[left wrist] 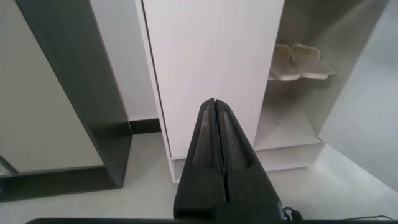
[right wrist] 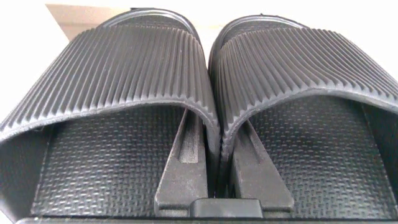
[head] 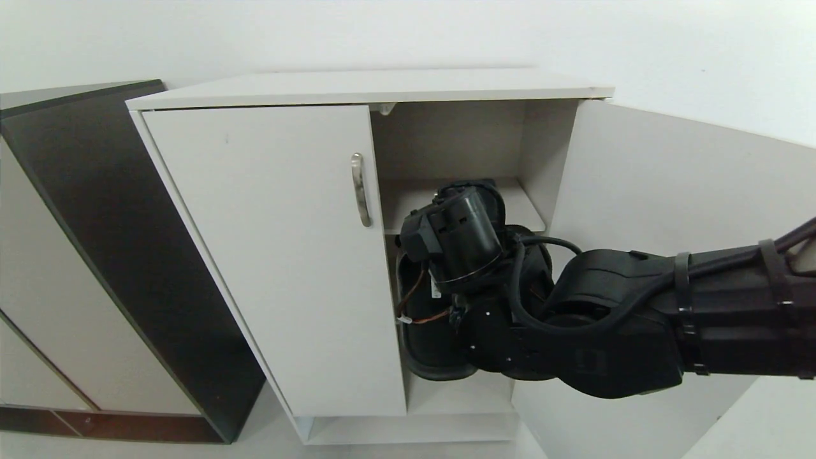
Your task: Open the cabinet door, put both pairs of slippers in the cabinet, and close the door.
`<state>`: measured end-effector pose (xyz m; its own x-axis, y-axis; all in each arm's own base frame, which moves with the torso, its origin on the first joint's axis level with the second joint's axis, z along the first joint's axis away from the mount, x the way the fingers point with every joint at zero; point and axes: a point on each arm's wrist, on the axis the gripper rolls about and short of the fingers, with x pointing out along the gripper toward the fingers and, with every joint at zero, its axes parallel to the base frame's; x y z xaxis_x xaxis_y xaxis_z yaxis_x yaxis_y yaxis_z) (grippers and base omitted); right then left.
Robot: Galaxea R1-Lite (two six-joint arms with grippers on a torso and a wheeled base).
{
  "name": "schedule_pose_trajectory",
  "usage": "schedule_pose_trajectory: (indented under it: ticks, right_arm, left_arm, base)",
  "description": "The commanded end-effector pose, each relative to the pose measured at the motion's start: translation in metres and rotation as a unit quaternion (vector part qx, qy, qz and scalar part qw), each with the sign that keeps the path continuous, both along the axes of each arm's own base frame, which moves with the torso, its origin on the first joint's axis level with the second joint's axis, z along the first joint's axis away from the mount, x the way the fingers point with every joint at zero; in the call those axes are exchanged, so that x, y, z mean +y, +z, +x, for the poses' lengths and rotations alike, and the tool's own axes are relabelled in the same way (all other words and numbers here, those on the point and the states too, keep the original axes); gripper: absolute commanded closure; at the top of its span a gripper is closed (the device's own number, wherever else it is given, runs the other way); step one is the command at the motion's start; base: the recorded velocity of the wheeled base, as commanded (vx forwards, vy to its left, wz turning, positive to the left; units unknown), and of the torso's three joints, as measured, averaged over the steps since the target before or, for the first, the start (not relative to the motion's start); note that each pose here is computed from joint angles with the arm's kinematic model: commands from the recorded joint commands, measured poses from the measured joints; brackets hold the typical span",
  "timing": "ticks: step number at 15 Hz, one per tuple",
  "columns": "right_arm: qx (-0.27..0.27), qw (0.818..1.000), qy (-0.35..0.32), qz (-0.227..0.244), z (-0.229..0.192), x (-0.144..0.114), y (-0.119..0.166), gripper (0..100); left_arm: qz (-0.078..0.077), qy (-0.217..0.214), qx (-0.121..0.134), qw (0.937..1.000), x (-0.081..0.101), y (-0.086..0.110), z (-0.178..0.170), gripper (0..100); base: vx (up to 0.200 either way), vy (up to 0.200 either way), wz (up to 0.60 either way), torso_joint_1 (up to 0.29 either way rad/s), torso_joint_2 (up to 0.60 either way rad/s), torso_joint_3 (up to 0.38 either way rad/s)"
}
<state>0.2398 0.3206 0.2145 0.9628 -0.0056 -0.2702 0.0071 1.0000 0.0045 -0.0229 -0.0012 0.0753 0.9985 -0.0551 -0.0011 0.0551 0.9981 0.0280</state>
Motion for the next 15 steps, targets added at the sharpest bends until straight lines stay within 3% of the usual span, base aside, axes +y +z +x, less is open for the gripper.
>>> schedule_pose_trajectory:
  ticks: [1,6,15]
  right_arm:
    - [-0.006,1.000,0.001,0.004,0.000,0.000,0.002,100]
    - [-0.010,1.000,0.004,0.004,0.000,0.002,0.003,100]
    - [-0.008,1.000,0.006,0.001,0.002,0.007,-0.003,100]
  left_arm:
    - [0.000,0.000,0.000,1.0000,0.000,0.000,0.000,100]
    - [0.000,0.000,0.000,1.0000,0.000,0.000,0.000,100]
    - [0.000,0.000,0.000,1.0000,0.000,0.000,0.000,100]
  base:
    - [0.200,0.000,0.00,0.002,0.00,-0.002]
    - [0.200,0.000,0.00,0.000,0.00,0.001]
    - [0.000,0.000,0.00,0.000,0.00,0.000]
